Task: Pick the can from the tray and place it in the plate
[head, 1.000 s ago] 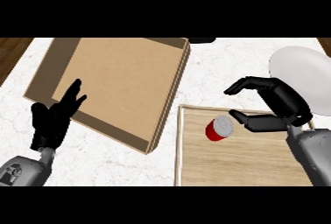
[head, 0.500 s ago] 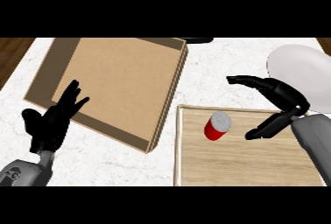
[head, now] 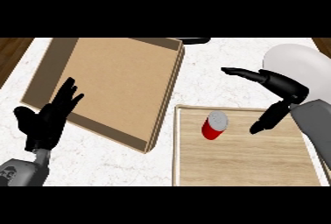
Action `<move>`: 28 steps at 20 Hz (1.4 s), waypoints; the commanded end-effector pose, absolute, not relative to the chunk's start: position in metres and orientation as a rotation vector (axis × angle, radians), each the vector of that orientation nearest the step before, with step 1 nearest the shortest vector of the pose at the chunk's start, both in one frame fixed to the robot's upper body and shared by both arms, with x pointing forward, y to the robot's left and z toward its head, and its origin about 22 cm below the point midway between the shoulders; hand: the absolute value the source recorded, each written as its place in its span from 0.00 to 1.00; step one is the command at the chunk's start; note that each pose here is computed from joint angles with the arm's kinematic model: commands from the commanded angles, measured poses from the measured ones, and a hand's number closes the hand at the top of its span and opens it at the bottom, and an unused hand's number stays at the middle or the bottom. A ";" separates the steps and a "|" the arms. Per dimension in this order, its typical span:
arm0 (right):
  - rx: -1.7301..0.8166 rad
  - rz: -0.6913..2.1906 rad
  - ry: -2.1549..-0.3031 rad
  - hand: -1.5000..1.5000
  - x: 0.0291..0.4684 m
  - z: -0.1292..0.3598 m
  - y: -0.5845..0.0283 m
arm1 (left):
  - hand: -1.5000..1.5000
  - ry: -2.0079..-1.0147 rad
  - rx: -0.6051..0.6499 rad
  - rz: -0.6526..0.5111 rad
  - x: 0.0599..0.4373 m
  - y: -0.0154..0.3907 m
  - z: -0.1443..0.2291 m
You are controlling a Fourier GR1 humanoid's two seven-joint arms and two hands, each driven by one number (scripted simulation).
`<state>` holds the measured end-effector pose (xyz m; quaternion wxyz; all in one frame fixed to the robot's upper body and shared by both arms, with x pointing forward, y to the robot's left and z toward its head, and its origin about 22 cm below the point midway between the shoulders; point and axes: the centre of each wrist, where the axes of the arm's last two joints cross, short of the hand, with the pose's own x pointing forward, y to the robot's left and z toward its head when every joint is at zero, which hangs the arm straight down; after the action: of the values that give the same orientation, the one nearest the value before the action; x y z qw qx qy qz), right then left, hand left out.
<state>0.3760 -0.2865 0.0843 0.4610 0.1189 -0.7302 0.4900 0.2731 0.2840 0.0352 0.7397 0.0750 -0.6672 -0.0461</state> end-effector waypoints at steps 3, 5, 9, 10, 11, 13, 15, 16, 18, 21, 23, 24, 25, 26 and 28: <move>0.342 1.441 -1.647 0.00 0.377 0.108 -0.266 | 0.50 -1.401 0.168 -0.076 0.283 0.266 0.020; 0.306 1.501 -1.612 0.00 0.374 0.102 -0.255 | 0.50 -1.405 0.170 -0.079 0.279 0.283 0.024; 0.200 1.618 -1.620 0.00 0.371 0.102 -0.245 | 0.50 -1.410 0.182 -0.082 0.287 0.281 0.033; 0.158 1.621 -1.604 0.00 0.370 0.109 -0.252 | 0.50 -1.402 0.164 -0.092 0.274 0.285 0.016; 0.140 1.653 -1.590 0.00 0.366 0.097 -0.242 | 0.50 -1.419 0.185 -0.078 0.279 0.291 0.021; 0.133 1.662 -1.559 0.00 0.362 0.091 -0.238 | 0.50 -1.393 0.154 -0.094 0.270 0.303 0.024; 0.123 1.714 -1.524 0.00 0.363 0.092 -0.239 | 0.50 -1.401 0.176 -0.091 0.279 0.282 0.016; 0.084 1.752 -1.497 0.00 0.367 0.098 -0.222 | 0.50 -1.403 0.159 -0.079 0.273 0.297 0.031; 0.108 1.756 -1.480 0.00 0.365 0.095 -0.230 | 0.50 -1.421 0.168 -0.062 0.273 0.301 0.018; 0.102 1.792 -1.437 0.00 0.367 0.112 -0.204 | 0.50 -1.408 0.183 -0.073 0.291 0.264 0.031; 0.101 1.805 -1.420 0.00 0.363 0.095 -0.214 | 0.50 -1.412 0.174 -0.086 0.286 0.276 0.039; 0.097 1.813 -1.423 0.00 0.363 0.100 -0.204 | 0.50 -1.419 0.186 -0.074 0.278 0.289 0.032; 0.089 1.811 -1.428 0.00 0.358 0.091 -0.197 | 0.50 -1.410 0.173 -0.077 0.273 0.283 0.014; 0.078 1.805 -1.435 0.00 0.373 0.092 -0.195 | 0.50 -1.404 0.163 -0.084 0.291 0.273 0.029; 0.049 1.819 -1.428 0.00 0.370 0.081 -0.206 | 0.50 -1.397 0.157 -0.084 0.277 0.285 0.014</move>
<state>0.3675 -0.2074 0.0938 0.4067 0.0308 -0.5704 0.7130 0.2749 0.2861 0.0343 0.7450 0.0784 -0.6611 -0.0420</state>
